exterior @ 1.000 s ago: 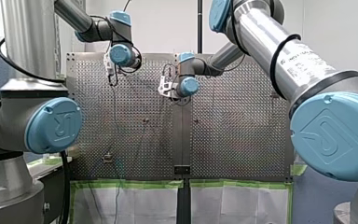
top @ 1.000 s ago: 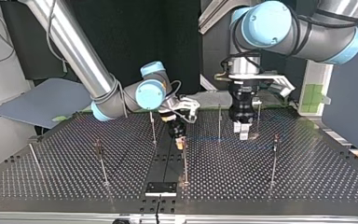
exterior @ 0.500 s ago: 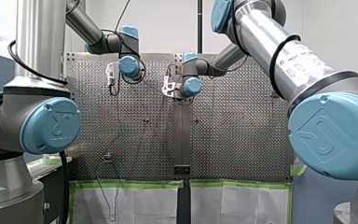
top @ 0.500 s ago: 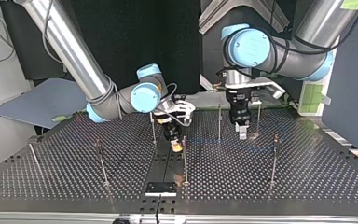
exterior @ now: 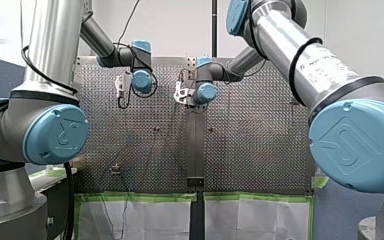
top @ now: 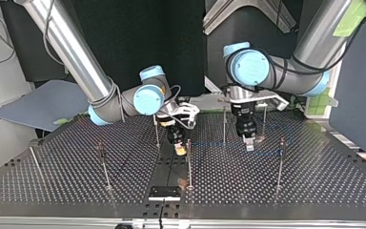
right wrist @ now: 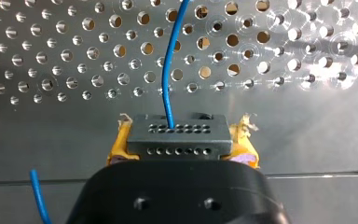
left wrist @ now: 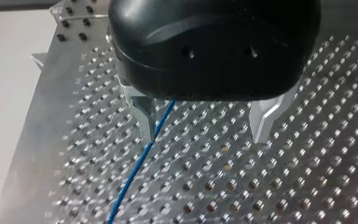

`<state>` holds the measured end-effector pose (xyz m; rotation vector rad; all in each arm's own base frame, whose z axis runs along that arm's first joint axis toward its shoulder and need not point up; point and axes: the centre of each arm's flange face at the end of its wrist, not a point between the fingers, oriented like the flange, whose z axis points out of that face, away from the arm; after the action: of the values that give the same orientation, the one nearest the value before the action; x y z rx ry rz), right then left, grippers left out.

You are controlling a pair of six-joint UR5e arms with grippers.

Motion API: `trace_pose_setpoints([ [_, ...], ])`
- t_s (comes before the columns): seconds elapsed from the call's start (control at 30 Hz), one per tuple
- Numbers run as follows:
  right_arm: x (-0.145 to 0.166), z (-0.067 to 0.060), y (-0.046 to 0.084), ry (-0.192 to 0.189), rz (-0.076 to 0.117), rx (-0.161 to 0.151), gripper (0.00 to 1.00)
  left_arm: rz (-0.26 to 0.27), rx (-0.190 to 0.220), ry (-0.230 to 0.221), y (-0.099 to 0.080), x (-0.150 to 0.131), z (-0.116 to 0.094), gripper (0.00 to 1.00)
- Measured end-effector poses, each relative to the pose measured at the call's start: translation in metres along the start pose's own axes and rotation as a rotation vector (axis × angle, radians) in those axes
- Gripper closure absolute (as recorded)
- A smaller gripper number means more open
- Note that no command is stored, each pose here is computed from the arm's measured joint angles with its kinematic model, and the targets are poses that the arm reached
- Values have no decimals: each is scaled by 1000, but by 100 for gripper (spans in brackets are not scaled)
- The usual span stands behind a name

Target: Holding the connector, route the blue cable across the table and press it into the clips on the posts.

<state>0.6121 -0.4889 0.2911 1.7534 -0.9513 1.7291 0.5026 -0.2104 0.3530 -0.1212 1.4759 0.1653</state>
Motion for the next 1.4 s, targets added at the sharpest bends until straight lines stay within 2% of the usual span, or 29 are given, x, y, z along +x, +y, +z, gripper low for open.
trace_pose_setpoints([
  [0.23, 0, 0, 0, 2, 0, 0, 100, 5, -32, -25, 5, -5, 8, 0],
  [0.57, 0, 0, 0, 3, -4, 0, 100, -15, -26, -89, 6, -19, 23, 0],
  [0.8, 0, 0, 0, 2, -5, 3, 100, -12, -31, -83, 2, -21, 39, 0],
  [1.07, 0, 0, 0, 2, -5, 4, 100, -21, -38, -86, 0, -24, 43, 0],
  [1.1, 0, 0, 0, 2, -5, 4, 100, -24, -37, -86, 0, -24, 42, 13],
  [1.13, 0, 0, 0, 2, -6, 4, 100, -26, -37, -86, 0, -24, 42, 13],
  [1.17, 0, 0, 0, 2, -6, 4, 100, -28, -36, -86, -1, -24, 42, 25],
  [1.2, 0, 0, 0, 2, -6, 4, 100, -30, -35, -85, -1, -24, 41, 43],
  [1.23, 0, 0, 0, 2, -6, 4, 100, -32, -34, -85, -2, -24, 41, 43],
  [1.27, 0, 0, 0, 2, -7, 4, 100, -36, -33, -83, -2, -24, 41, 62],
  [1.3, 0, 0, 0, 2, -7, 4, 100, -38, -32, -81, -3, -24, 40, 75],
  [1.33, 0, 0, 0, 2, -7, 4, 100, -41, -31, -78, -3, -24, 39, 75],
  [1.37, 0, 0, 0, 2, -7, 4, 100, -43, -32, -74, -3, -23, 38, 93],
  [1.4, 0, 0, 0, 2, -7, 4, 100, -45, -35, -71, -3, -23, 38, 100],
])
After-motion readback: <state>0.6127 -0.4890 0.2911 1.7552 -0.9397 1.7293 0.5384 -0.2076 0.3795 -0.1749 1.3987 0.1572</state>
